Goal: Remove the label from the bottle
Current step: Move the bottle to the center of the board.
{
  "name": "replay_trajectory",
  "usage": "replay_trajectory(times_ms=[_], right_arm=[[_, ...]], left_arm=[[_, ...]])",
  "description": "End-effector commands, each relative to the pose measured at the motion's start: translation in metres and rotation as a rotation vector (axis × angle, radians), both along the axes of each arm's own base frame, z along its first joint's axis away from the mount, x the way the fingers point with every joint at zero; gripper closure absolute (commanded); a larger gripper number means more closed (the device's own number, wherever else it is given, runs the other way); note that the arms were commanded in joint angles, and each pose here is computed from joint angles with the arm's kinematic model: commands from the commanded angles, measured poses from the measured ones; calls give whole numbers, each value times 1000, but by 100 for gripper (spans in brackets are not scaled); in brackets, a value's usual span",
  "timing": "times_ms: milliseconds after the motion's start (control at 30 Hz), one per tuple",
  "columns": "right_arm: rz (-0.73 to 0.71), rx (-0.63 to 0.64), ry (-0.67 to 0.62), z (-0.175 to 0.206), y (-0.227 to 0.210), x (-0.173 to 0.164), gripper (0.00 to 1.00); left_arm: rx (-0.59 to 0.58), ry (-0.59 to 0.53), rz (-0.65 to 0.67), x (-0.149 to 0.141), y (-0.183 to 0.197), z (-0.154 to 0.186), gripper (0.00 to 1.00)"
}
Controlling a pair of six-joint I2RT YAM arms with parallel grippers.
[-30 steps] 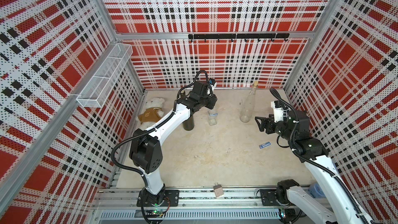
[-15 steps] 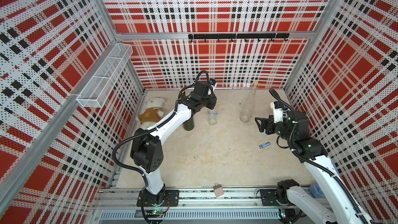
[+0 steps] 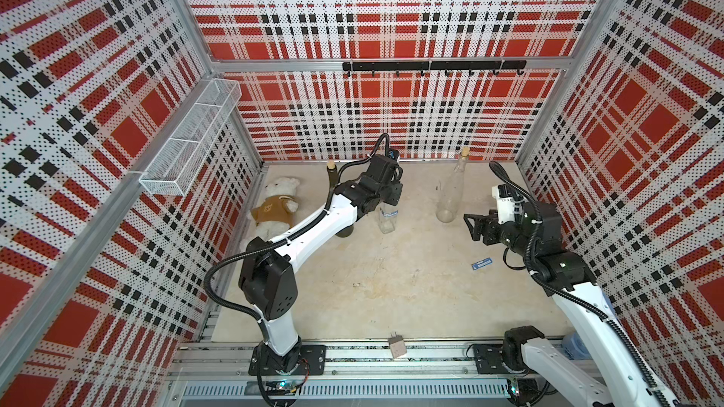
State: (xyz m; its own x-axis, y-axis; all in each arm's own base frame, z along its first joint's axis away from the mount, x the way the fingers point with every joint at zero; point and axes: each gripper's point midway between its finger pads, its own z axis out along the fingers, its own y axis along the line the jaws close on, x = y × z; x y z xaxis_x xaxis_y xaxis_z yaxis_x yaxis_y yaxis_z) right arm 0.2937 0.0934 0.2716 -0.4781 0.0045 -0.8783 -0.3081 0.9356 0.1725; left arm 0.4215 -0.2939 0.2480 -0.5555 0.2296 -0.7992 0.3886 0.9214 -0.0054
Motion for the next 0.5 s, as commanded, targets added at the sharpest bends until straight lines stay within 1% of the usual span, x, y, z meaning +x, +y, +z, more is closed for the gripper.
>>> replay_trajectory(times_ms=[0, 33, 200, 367, 467], right_arm=[[30, 11, 11, -7, 8, -5, 14], [34, 9, 21, -11, 10, -6, 14], [69, 37, 34, -23, 24, -11, 15], [88, 57, 57, -38, 31, -17, 15], [84, 60, 48, -40, 29, -21, 14]], left_arm=[[-60, -54, 92, -14, 3, 44, 76], [-50, -51, 101, -17, 3, 44, 76], [-101, -24, 163, -33, 2, 54, 75], [-138, -12, 206, -49, 0, 52, 73], [-149, 5, 213, -56, -2, 47, 71]])
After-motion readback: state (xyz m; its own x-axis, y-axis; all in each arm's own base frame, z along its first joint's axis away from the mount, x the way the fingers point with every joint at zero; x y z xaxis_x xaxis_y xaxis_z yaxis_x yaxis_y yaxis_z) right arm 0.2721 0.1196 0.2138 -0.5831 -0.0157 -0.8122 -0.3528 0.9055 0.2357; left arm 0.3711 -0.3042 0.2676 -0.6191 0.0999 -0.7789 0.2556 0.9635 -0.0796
